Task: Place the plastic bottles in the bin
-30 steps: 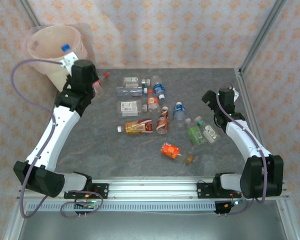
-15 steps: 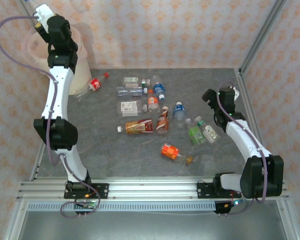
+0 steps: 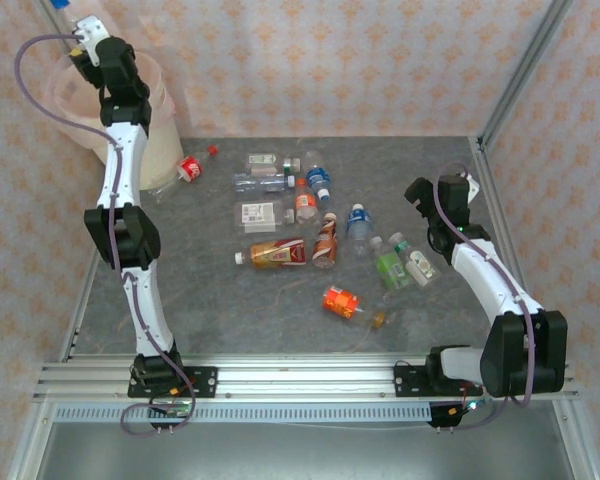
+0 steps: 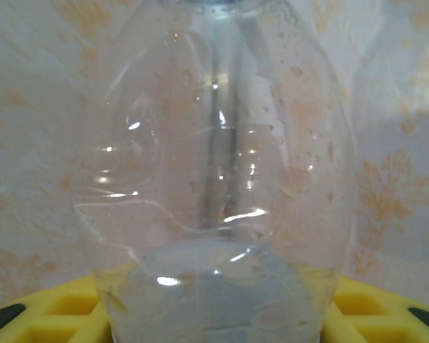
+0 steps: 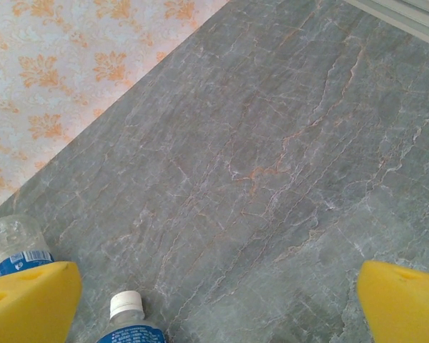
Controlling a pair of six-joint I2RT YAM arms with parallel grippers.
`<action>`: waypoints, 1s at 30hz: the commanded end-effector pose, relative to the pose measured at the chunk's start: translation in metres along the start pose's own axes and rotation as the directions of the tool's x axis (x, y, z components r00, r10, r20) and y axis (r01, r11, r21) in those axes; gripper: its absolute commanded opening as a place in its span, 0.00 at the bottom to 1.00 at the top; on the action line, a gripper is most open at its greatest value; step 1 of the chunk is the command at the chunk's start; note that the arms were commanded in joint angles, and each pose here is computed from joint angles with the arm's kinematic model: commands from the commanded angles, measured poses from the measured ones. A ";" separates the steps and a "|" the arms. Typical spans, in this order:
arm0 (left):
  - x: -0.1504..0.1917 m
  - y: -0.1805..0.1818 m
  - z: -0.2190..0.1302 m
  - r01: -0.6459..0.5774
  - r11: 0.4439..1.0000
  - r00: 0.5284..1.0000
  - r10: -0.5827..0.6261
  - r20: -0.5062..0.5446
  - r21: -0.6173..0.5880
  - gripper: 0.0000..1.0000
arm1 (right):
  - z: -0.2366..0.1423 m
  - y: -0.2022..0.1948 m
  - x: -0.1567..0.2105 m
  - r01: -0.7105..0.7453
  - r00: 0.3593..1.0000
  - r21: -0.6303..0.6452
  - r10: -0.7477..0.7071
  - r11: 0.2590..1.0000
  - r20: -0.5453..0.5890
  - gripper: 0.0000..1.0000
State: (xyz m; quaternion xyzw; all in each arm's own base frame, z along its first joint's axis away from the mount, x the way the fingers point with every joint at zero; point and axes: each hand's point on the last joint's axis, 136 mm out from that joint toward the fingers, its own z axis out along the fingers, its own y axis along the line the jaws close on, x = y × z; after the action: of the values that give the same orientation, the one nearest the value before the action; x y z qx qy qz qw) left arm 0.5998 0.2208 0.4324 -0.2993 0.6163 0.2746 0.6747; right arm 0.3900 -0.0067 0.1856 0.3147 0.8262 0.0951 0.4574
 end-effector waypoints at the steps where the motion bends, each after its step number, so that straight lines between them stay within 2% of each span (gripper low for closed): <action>1: -0.022 -0.007 -0.011 0.064 0.995 0.998 -0.063 -0.016 0.071 0.50 | -0.002 0.007 -0.011 -0.021 0.999 -0.003 0.021 1.000 0.039 0.99; 5: -0.003 -0.008 -0.019 0.105 0.990 0.986 -0.092 -0.140 0.089 0.50 | -0.001 0.006 -0.010 -0.012 0.999 0.003 0.012 1.000 0.036 0.99; 14: 0.013 -0.013 -0.043 0.198 0.969 0.939 -0.144 -0.312 0.149 0.50 | 0.005 0.006 -0.007 0.010 1.000 0.012 -0.010 1.000 0.020 0.99; 21: 0.027 -0.012 -0.051 0.209 0.968 0.917 -0.146 -0.372 0.136 0.51 | 0.009 0.006 -0.002 0.011 1.000 0.010 -0.011 1.000 0.001 0.99; 24: 0.043 -0.007 -0.045 0.157 0.983 0.925 -0.112 -0.363 0.098 0.59 | 0.009 0.007 -0.002 0.012 1.000 0.009 -0.012 1.000 0.001 0.99; 26: 0.050 -0.006 -0.042 0.133 0.988 0.926 -0.094 -0.365 0.083 0.70 | 0.008 0.007 -0.003 0.014 1.000 0.009 -0.014 1.000 0.000 0.99; 28: 0.052 -0.008 -0.044 0.136 0.986 0.920 -0.090 -0.382 0.095 0.80 | 0.007 0.006 -0.003 0.017 1.000 0.013 -0.017 1.000 -0.001 0.99; 30: 0.050 -0.012 -0.048 0.146 0.982 0.915 -0.087 -0.395 0.122 0.86 | 0.007 0.006 -0.003 0.017 1.000 0.016 -0.017 1.000 0.002 0.99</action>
State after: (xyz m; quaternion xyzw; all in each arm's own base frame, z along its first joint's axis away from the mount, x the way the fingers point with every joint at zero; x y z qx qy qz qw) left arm 0.5883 0.1877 0.3674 -0.3387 0.7350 0.1310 0.5727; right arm 0.3939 -0.0050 0.1727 0.3156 0.8344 0.0876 0.4432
